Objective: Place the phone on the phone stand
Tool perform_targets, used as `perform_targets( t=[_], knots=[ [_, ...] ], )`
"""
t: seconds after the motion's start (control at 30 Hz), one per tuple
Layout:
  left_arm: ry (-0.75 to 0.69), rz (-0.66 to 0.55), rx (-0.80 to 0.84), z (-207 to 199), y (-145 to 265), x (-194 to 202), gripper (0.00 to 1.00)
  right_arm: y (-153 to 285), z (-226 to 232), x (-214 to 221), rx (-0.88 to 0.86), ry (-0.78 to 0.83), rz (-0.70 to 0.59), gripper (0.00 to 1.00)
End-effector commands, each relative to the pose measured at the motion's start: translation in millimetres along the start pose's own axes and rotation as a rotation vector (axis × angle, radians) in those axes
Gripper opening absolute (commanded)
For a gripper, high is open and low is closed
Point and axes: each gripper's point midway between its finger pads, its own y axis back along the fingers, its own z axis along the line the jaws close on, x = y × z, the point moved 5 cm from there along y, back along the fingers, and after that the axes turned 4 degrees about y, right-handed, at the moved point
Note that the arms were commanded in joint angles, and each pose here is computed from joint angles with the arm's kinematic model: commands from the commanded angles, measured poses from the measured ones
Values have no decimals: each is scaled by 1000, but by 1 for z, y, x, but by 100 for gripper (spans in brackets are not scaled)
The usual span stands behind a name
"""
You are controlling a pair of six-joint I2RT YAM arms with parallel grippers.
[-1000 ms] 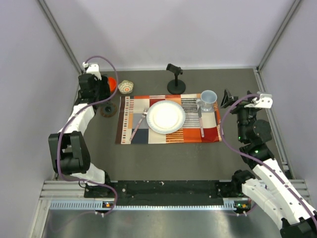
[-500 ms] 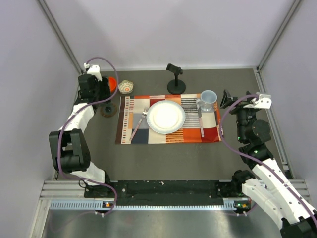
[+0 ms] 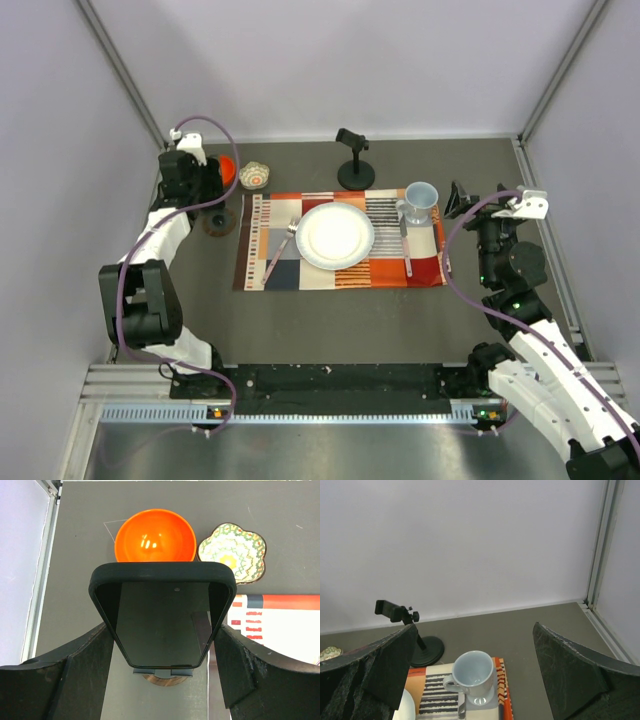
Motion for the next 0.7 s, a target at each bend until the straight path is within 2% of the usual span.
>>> perform_targets(
  t=[0.0, 0.67],
  knots=[
    [4, -71, 10, -1, -4, -17, 0, 0, 1, -12, 2, -17, -48, 99],
    [-24, -36, -14, 3, -11, 0, 0, 1, 1, -12, 6, -14, -52, 99]
  ],
)
